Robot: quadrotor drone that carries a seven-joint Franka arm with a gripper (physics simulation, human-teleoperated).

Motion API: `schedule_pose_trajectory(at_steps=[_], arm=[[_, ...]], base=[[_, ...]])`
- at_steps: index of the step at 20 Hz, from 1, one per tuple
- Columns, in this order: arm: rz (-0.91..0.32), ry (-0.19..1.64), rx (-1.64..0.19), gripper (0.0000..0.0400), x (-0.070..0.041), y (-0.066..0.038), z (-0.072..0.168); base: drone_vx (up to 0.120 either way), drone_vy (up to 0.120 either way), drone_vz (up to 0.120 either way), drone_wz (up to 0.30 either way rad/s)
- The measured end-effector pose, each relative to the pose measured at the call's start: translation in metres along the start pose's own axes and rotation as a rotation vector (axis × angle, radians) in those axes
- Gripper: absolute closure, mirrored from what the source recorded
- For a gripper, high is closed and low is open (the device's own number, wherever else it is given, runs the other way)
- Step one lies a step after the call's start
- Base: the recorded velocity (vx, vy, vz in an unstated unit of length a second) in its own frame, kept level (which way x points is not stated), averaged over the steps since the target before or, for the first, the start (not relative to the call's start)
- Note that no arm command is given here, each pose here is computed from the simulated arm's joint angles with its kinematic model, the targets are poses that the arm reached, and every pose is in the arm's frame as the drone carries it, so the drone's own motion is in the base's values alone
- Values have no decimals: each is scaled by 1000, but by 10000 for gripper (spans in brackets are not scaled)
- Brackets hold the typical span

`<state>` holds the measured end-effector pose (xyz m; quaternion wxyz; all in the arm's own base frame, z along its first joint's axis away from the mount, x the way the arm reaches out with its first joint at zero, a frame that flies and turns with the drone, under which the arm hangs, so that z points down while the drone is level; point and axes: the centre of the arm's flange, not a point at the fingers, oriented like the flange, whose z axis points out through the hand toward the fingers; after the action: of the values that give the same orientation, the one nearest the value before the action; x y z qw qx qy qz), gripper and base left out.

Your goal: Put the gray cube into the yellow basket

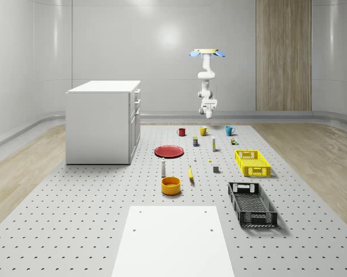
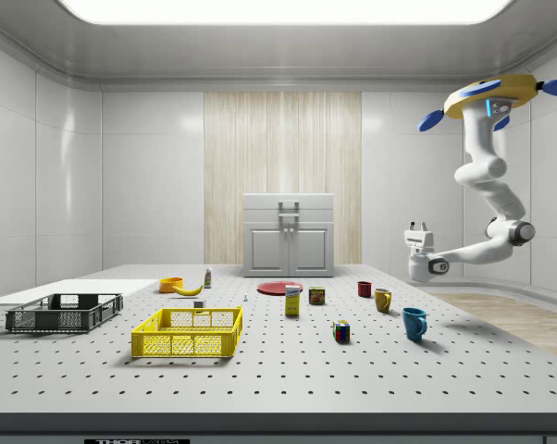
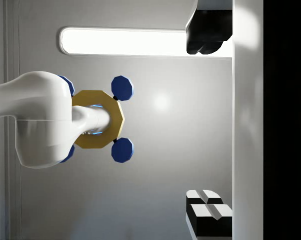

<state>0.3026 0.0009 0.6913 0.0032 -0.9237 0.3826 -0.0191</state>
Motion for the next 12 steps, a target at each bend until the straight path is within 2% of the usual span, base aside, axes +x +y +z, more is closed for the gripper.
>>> schedule_pose_trajectory(at_steps=[12], arm=[[-1, 47, -34, 0, -5, -3, 0]], base=[[120, 0, 0, 0]])
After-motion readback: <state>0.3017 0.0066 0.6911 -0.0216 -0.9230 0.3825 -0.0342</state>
